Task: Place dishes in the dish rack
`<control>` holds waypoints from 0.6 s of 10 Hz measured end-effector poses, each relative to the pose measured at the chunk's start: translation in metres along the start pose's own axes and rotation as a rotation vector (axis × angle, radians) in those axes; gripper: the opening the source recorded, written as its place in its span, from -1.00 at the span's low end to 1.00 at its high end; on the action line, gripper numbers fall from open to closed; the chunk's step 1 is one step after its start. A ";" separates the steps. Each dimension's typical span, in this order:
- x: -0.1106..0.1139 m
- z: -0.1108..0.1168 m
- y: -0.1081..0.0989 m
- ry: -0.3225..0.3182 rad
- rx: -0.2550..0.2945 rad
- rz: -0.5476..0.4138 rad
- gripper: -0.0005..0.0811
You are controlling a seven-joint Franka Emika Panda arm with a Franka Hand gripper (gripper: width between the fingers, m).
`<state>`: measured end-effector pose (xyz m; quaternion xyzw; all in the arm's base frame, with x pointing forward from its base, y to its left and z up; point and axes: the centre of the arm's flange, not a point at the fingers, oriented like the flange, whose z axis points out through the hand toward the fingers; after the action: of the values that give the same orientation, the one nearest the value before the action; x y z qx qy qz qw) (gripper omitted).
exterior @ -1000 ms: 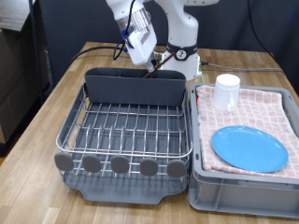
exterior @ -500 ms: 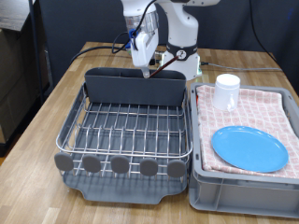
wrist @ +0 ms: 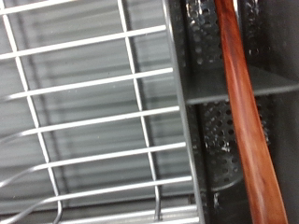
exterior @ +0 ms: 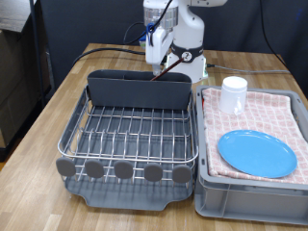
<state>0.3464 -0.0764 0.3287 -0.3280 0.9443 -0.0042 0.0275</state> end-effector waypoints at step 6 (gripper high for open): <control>-0.012 -0.040 0.010 0.015 -0.010 -0.058 0.98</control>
<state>0.3473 -0.0620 0.3689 -0.3555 0.9345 -0.0024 0.0187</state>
